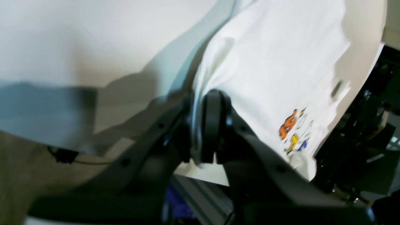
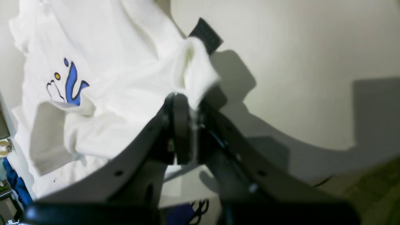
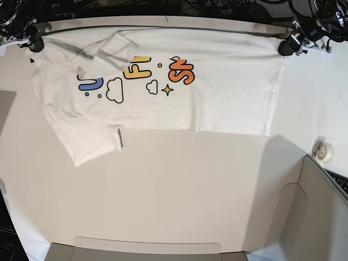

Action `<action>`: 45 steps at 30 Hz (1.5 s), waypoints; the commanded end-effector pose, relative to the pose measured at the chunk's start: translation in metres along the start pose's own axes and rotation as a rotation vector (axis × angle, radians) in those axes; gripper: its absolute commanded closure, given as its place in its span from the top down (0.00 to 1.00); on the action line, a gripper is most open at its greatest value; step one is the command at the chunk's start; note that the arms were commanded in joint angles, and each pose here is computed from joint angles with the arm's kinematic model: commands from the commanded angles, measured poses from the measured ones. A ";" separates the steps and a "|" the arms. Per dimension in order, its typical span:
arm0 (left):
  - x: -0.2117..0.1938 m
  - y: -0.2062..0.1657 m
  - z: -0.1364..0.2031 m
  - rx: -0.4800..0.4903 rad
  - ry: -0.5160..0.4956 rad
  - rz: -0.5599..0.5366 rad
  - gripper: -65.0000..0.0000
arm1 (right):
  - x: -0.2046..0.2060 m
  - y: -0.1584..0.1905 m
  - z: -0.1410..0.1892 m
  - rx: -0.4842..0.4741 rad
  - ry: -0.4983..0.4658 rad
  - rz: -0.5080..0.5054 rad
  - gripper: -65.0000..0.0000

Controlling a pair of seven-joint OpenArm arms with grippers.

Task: Layout the t-shirt on the table in an organized manner, then fold the t-shirt properly
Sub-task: 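Release the t-shirt and raise both grippers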

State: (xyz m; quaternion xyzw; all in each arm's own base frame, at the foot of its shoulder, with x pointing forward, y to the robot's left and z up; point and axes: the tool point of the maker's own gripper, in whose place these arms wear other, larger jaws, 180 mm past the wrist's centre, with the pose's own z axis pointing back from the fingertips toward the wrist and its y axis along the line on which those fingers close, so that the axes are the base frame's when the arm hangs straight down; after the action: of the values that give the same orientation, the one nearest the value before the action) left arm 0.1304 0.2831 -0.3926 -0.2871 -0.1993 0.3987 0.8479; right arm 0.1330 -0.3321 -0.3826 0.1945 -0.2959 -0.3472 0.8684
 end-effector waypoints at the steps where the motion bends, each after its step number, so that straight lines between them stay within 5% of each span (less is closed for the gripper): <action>1: 0.004 0.003 0.009 0.013 -0.012 -0.016 0.00 | 0.014 0.003 0.007 0.005 -0.039 0.031 0.00; 14: -0.010 0.009 0.007 0.020 0.010 0.010 0.01 | 0.014 0.003 0.006 0.006 -0.037 0.032 0.00; 17: -0.009 0.009 0.008 0.021 0.004 0.011 0.09 | 0.014 0.003 0.006 0.006 -0.038 0.032 0.01; 24: -0.011 0.010 0.009 0.022 0.013 0.015 0.35 | 0.023 0.002 0.011 -0.002 -0.051 0.048 0.37; 30: -0.010 0.010 0.010 0.022 0.012 0.018 0.39 | 0.036 0.012 0.015 0.051 -0.082 0.057 0.44; 40: 0.028 0.022 0.053 0.045 -0.136 0.047 0.39 | 0.068 0.023 0.029 0.087 -0.177 0.083 0.44; 45: 0.052 -0.001 0.080 0.039 -0.252 -0.049 0.39 | 0.095 0.046 0.048 0.089 -0.281 0.168 0.44</action>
State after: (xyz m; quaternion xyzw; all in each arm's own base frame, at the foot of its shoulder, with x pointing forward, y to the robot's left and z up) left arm 0.1134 0.3450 -0.3356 -0.2158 -0.2917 0.4236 0.8300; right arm 0.1736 -0.3703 -0.3017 0.1631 -0.4224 -0.2983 0.8403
